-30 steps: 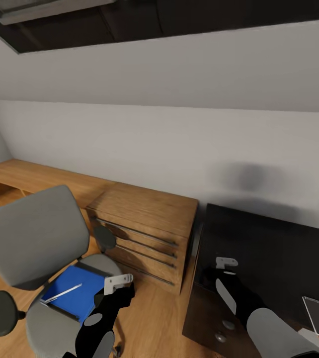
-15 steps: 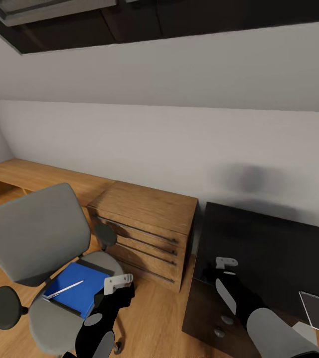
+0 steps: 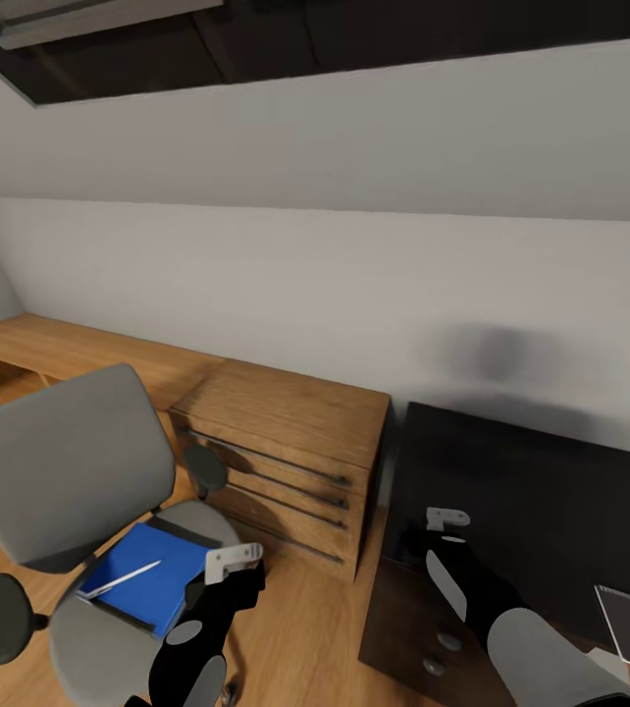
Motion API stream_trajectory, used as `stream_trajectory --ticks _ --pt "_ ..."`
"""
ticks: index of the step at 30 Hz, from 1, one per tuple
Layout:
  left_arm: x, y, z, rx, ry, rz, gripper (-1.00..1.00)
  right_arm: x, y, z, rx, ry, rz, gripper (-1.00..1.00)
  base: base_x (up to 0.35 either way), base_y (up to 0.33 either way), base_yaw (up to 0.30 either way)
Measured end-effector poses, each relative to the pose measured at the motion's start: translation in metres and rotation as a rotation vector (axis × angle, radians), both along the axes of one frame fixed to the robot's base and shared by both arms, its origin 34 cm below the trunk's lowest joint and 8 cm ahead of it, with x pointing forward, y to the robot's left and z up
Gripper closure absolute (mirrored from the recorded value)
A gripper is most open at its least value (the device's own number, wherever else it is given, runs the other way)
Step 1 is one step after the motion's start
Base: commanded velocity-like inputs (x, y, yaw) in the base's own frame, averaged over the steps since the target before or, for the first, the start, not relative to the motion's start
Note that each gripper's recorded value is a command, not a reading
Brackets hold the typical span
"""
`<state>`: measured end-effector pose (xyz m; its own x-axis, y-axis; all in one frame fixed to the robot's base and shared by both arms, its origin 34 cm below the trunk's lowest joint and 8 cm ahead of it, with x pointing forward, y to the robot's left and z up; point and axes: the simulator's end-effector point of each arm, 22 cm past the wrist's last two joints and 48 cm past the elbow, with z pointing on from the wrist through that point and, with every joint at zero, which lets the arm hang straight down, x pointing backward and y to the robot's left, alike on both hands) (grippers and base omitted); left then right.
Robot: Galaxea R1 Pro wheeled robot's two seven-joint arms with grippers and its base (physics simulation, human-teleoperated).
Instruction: In the bedroom, organize the workspace by keeping the computer under the desk, ensuring the monitor is on the desk, placing the keyboard on the desk next to the monitor, placing the mouse on the desk next to the keyboard, moving the folder from the swivel chair onto the desk next to the mouse, stacking the notebook on top of the folder with the pen on top of the notebook, and positioning the swivel chair next to the desk.
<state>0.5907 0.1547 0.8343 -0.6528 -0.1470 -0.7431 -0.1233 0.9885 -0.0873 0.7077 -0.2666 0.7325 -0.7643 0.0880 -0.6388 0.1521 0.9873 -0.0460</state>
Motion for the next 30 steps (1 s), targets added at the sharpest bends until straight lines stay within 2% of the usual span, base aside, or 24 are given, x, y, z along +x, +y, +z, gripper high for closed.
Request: stream_trajectory --ticks 23,24,30 --pt "-0.0003 0.0002 -0.0011 0.001 0.003 0.000 -1.00 0.0003 0.0007 0.0000 -0.001 -0.001 0.002 -1.00 0.011 -0.003 0.000" --pt "-0.0003 0.0002 -0.0011 0.001 0.003 0.000 -1.00 0.0003 0.0009 0.0000 -0.001 -0.001 0.002 1.00 0.000 0.000 0.000" --pt "-0.0003 0.0002 -0.0012 0.001 0.003 0.000 -1.00 0.0010 0.0007 0.0007 -0.003 -0.003 0.006 1.00 0.000 0.000 0.000"
